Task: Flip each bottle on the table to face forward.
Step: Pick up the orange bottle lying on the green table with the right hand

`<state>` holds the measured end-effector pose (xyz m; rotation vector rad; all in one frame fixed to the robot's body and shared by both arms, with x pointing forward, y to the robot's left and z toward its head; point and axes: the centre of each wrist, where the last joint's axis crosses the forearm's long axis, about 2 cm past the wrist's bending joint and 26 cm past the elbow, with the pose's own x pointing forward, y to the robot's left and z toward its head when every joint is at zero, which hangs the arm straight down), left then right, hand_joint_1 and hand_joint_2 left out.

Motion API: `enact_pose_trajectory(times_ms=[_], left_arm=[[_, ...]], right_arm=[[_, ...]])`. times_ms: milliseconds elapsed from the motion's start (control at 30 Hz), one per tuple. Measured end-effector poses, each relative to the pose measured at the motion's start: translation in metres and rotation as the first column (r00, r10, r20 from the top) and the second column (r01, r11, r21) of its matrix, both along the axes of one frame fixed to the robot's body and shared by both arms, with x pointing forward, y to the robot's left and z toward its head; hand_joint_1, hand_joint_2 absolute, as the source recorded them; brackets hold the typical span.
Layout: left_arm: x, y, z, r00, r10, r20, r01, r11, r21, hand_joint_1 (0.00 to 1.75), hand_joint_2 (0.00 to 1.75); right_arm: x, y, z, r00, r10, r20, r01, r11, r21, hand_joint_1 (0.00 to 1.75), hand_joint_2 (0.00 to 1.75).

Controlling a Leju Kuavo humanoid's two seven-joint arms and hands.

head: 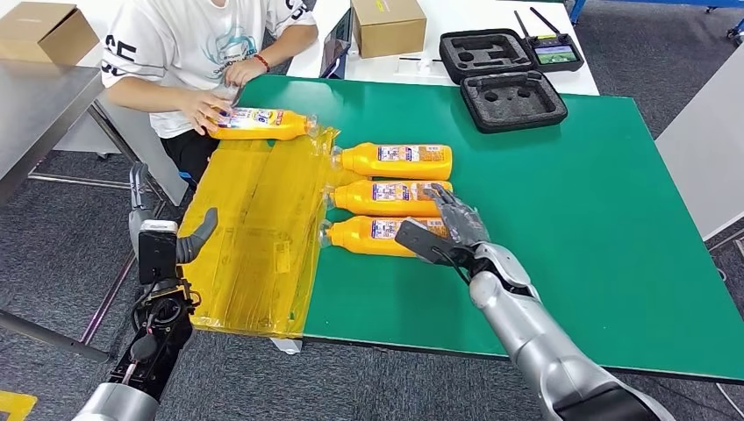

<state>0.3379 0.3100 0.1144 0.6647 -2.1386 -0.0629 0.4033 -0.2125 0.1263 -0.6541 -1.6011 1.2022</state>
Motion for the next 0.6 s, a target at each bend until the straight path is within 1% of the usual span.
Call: enact_pose_trajectory(times_ms=[267,467,600], left_arm=[[-0.001,0.0,-0.001,1.0,0.0,-0.002,0.0,1.0,-0.003,0.0,1.75],[-0.004,0.0,-0.004,1.0,0.001,-0.013,-0.001,1.0,-0.006,0.0,1.75],[-0.006,-0.001,-0.007,1.0,0.001,-0.02,-0.002,1.0,-0.009,0.0,1.75]], right_arm=[[0.006,0.01,0.004,0.999,0.027,-0.027,-0.027,1.0,-0.015,0.0,1.75],[0.009,0.027,0.01,0.994,0.074,-0.085,-0.076,0.997,-0.023,0.0,1.75],[0.01,0.034,0.013,0.991,0.091,-0.099,-0.094,0.995,-0.028,0.0,1.75]])
